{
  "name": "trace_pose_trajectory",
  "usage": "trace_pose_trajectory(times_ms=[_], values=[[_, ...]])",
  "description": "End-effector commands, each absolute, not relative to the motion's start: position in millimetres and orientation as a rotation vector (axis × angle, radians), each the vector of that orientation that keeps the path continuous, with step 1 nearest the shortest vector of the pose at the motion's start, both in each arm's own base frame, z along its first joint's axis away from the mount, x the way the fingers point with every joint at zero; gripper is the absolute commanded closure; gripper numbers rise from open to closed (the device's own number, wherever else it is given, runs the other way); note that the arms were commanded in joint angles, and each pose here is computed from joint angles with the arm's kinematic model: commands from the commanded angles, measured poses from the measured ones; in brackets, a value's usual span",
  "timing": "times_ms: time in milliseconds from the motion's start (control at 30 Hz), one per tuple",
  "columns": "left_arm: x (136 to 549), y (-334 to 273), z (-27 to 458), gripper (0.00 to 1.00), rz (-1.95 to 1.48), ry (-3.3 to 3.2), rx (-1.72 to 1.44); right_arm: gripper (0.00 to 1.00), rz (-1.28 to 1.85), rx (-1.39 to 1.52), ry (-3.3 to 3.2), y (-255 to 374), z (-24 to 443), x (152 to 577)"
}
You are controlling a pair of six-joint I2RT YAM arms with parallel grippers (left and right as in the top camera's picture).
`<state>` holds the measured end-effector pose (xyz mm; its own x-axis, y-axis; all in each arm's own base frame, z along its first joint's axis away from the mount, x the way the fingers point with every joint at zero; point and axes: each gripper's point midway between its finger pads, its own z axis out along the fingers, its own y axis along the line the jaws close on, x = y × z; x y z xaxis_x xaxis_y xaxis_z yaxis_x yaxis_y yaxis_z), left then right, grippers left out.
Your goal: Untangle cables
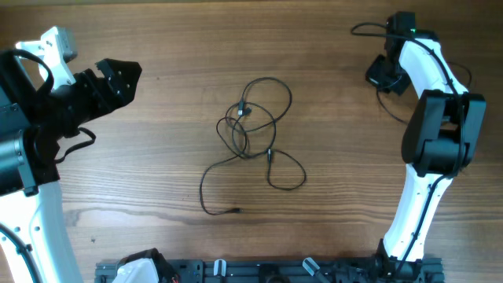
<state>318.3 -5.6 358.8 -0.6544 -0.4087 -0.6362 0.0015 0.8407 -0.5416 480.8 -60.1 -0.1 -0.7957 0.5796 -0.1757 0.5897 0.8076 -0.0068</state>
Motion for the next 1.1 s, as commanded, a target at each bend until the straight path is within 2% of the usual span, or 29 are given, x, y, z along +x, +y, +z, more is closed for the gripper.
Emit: trace_pose_trajectory(times_ms=[0, 33, 67, 133, 200, 300, 400, 500, 667, 733, 767, 800, 833, 867, 900, 1000, 1067], values=[[320, -5, 359, 0.11, -0.633, 2.208, -0.274, 0.76, 0.203, 0.771, 2.881, -25, -10, 496], [320, -5, 359, 0.11, -0.633, 2.208, -0.274, 0.61, 0.202, 0.771, 2.882, -25, -11, 496], [320, -5, 359, 0.11, -0.633, 2.208, -0.274, 0.36, 0.195, 0.772, 2.888, -26, -12, 494], [320, -5, 359, 0.11, -0.633, 2.208, -0.274, 0.27, 0.193, 0.766, 2.898, -26, -12, 492], [320, -5, 359, 0.11, -0.634, 2.209, -0.274, 0.26, 0.192, 0.804, 2.902, -25, -12, 489], [320, -5, 359, 0.11, -0.633, 2.208, -0.274, 0.23, 0.174, 0.714, 2.996, -24, -14, 471], [320, -5, 359, 0.11, -0.633, 2.208, -0.274, 0.18, 0.182, 0.378, 3.119, -20, -12, 453], [320, -5, 359, 0.11, -0.634, 2.209, -0.275, 0.15, 0.335, 0.1, 3.089, -10, 9, 453], [320, -5, 359, 0.11, -0.633, 2.209, -0.274, 0.16, 0.282, 0.092, 3.162, -27, 13, 433], [320, -5, 359, 0.11, -0.633, 2.209, -0.274, 0.23, 0.243, 0.097, 3.182, -31, 12, 429], [320, -5, 359, 0.11, -0.633, 2.209, -0.274, 0.3, 0.243, 0.097, 3.185, -31, 12, 428], [319, -5, 358, 0.11, -0.634, 2.212, -0.276, 0.48, 0.244, 0.098, 3.187, -31, 12, 427], [319, -5, 358, 0.11, -0.635, 2.215, -0.277, 0.72, 0.244, 0.098, 3.191, -31, 11, 426], [319, -5, 357, 0.11, -0.635, 2.215, -0.277, 0.88, 0.244, 0.111, 3.194, -31, 10, 426], [319, -5, 357, 0.11, -0.635, 2.215, -0.277, 0.96, 0.244, 0.137, 3.196, -31, 10, 425], [319, -5, 357, 0.11, -0.635, 2.216, -0.277, 0.96, 0.224, 0.203, 3.202, -36, 9, 423], [318, -5, 357, 0.11, -0.636, 2.217, -0.279, 0.96, 0.096, 0.377, 3.195, -54, 8, 422]])
